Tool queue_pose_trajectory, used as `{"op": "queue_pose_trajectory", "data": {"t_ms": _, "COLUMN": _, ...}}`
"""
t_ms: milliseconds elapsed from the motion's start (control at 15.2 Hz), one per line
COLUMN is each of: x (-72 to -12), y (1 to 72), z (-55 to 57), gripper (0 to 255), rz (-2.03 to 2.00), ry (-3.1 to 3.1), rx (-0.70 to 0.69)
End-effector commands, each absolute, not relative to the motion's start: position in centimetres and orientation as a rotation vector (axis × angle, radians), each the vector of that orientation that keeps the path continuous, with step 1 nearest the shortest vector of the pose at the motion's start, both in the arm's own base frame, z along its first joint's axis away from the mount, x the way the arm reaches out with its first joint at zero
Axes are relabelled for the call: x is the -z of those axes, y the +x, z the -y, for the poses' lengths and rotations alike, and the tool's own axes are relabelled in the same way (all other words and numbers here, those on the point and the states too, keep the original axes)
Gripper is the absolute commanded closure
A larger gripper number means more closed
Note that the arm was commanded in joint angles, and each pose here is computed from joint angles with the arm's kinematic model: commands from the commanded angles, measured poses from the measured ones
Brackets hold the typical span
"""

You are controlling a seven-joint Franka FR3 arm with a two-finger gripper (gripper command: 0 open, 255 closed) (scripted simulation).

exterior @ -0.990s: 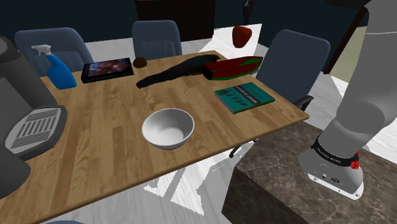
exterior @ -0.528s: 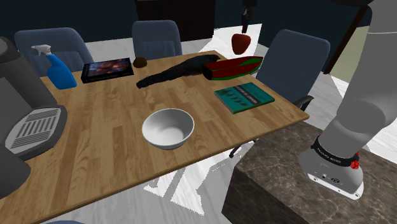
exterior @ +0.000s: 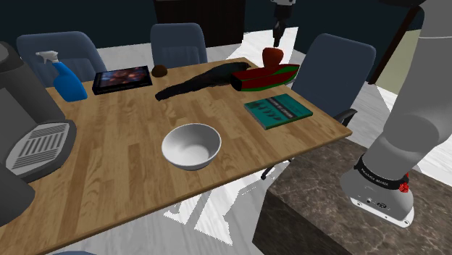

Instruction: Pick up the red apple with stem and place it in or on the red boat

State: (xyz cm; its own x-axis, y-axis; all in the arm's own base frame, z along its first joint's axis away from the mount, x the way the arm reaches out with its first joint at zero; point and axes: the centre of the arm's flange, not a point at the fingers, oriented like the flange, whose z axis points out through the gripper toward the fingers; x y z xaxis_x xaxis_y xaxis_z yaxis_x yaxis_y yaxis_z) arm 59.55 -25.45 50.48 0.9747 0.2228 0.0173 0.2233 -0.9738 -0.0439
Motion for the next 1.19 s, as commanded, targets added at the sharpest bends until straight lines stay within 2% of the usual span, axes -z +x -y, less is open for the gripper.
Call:
{"op": "queue_pose_trajectory", "data": {"t_ms": 0, "x": -50.0, "y": 59.4, "z": 25.4, "gripper": 255, "rz": 0.348, "ry": -3.077, "rx": 0.02}}
{"op": "queue_pose_trajectory", "data": {"t_ms": 462, "x": -50.0, "y": 59.4, "z": 25.4, "gripper": 255, "rz": 0.348, "ry": -3.077, "rx": 0.02}}
{"op": "queue_pose_trajectory", "data": {"t_ms": 528, "x": -50.0, "y": 59.4, "z": 25.4, "gripper": 0, "rz": 0.348, "ry": -3.077, "rx": 0.02}}
{"op": "queue_pose_trajectory", "data": {"t_ms": 858, "x": -50.0, "y": 59.4, "z": 25.4, "gripper": 0, "rz": 0.348, "ry": -3.077, "rx": 0.02}}
{"op": "queue_pose_trajectory", "data": {"t_ms": 1122, "x": -55.0, "y": 59.3, "z": 25.6, "gripper": 0, "rz": 0.348, "ry": -3.077, "rx": 0.02}}
